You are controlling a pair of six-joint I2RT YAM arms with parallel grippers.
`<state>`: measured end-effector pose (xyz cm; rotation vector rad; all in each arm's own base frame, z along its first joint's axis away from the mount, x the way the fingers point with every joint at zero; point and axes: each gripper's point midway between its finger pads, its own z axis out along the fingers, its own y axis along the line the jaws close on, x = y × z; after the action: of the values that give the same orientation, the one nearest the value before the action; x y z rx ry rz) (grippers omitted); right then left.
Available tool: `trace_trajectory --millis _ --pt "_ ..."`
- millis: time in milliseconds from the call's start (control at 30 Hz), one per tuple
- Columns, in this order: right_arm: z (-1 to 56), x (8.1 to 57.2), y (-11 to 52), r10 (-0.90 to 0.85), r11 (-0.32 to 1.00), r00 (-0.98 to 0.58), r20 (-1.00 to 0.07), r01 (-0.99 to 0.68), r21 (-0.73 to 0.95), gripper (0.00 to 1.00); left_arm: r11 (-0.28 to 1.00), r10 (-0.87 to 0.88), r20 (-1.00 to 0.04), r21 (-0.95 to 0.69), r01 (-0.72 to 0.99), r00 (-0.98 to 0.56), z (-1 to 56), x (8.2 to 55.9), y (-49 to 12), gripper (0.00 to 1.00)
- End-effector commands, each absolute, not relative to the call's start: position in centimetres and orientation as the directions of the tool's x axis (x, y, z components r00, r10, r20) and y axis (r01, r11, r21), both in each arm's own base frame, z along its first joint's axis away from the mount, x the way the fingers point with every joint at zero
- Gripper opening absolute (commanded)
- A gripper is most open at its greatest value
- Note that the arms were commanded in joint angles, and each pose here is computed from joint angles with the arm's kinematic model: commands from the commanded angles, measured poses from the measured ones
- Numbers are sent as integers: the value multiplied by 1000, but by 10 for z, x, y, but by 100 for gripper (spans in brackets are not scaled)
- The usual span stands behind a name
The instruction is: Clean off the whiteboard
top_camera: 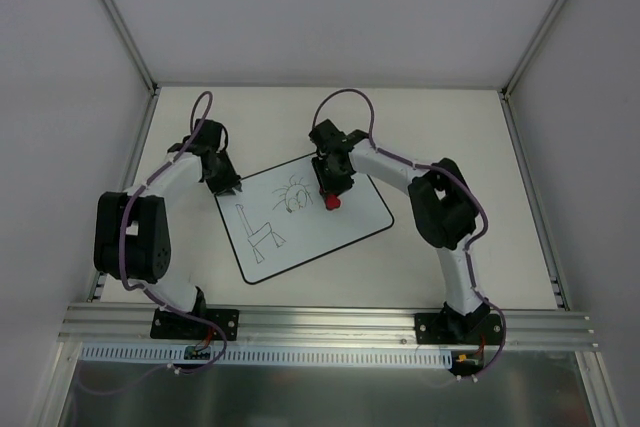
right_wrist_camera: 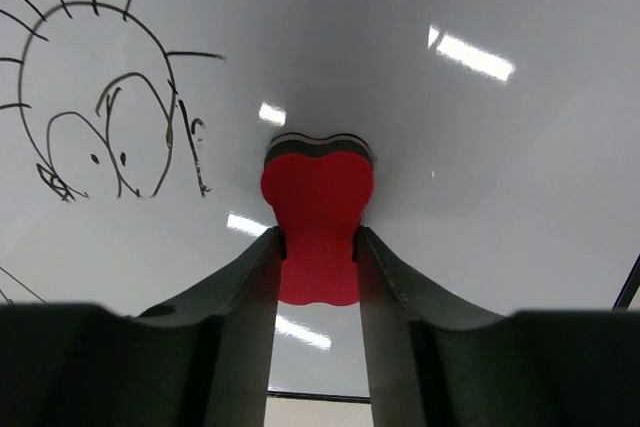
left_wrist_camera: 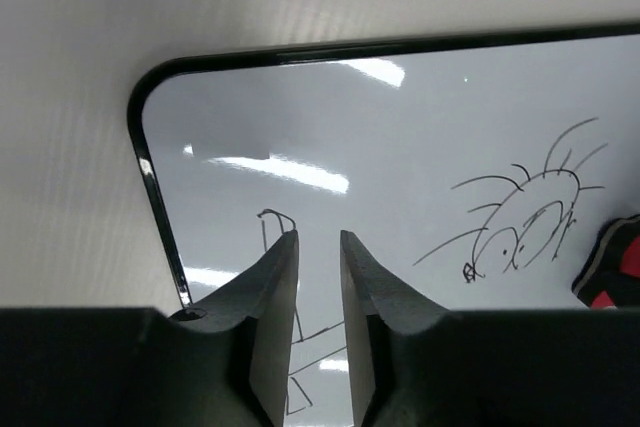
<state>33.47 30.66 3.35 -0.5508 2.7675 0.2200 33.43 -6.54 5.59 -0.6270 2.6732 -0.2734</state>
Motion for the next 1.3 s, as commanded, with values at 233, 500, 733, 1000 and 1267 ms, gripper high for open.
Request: trace_trajectory --millis 233,500,733,1000,1267 --pt "96 323 285 -276 935 -861 -428 -343 86 78 916 -388 -429 -279 -289 -816 100 337 -121 57" --pt "124 316 166 -44 998 -861 -506 -64 21 95 945 -303 -511 -273 -182 -804 124 348 -204 77" --pt "119 286 102 53 998 -842 -537 59 7 99 964 -249 -535 -217 -153 -807 106 348 -261 77" --pt "105 275 97 59 998 -832 -551 30 62 99 985 -157 -528 -147 -93 -834 78 356 -299 71" --pt "86 266 101 52 996 -853 -520 8 85 99 992 -108 -510 -108 -62 -853 60 352 -310 62"
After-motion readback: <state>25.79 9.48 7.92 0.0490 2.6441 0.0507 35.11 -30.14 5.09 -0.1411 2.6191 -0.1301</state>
